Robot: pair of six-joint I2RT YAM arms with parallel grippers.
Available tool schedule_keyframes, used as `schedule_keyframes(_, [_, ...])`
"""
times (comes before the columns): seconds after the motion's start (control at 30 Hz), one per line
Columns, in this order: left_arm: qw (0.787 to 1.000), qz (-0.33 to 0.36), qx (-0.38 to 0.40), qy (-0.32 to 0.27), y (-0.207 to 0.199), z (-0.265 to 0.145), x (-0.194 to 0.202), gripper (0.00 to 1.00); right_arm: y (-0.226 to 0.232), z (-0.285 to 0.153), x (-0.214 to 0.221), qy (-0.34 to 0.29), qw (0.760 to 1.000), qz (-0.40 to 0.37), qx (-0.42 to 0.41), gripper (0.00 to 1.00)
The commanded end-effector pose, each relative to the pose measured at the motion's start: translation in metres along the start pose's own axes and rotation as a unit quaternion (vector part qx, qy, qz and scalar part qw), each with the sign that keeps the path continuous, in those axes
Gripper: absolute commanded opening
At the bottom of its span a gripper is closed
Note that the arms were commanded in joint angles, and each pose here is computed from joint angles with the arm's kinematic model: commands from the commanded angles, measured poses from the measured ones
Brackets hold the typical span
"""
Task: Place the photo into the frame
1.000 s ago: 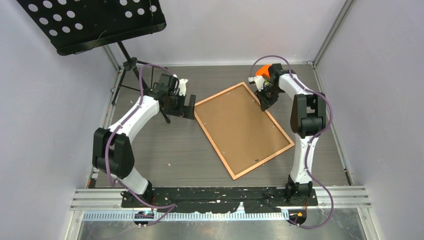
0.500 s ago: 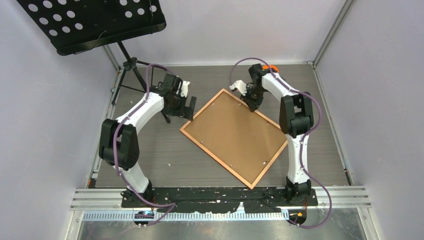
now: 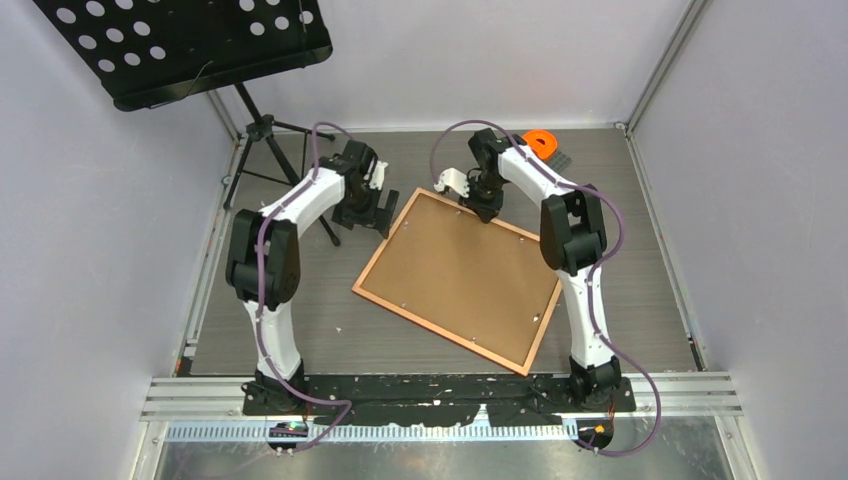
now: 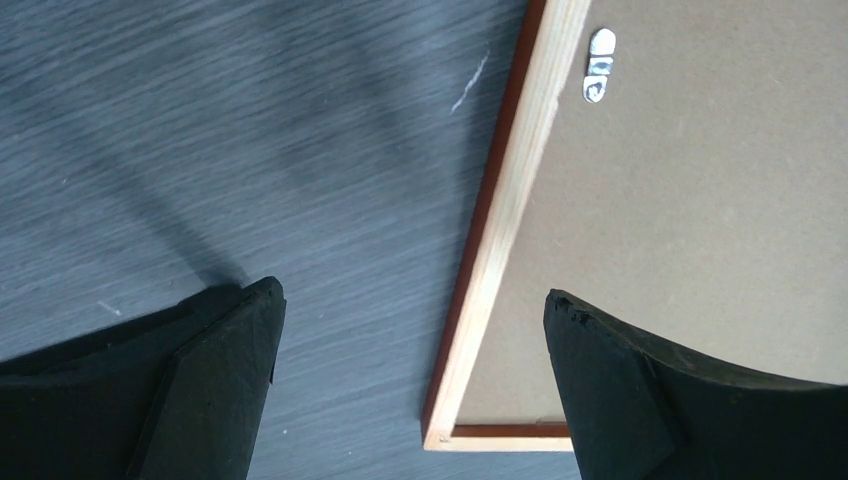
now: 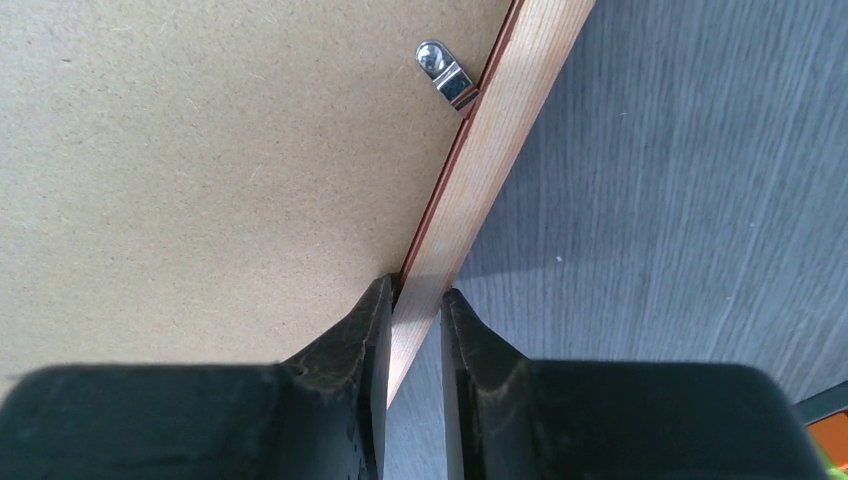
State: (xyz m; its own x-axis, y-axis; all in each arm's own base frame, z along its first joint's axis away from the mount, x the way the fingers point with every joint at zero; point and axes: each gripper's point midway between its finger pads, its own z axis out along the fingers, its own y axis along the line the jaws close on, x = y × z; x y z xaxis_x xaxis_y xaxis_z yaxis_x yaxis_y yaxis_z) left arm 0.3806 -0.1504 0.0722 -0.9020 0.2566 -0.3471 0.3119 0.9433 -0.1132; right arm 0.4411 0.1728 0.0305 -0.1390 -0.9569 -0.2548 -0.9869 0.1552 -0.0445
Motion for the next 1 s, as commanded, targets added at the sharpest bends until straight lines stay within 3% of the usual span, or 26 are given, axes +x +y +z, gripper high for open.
schedule_keyframes(0.0, [1.0,0.008,-0.004,0.02,-0.002,0.005,-0.007,0.99,-0.021,-0.002,-0.008,0.007,0.996,-0.087,0.022,0.06])
schedule_keyframes(0.5, [0.999,0.014,0.03,0.041,-0.034,0.038,-0.021,0.98,0.001,0.001,-0.02,-0.032,0.995,-0.096,-0.009,0.06])
schedule_keyframes(0.97, [0.999,-0.001,0.041,0.031,-0.044,0.051,-0.037,0.81,0.016,0.0,-0.029,-0.075,0.995,-0.067,-0.007,0.06])
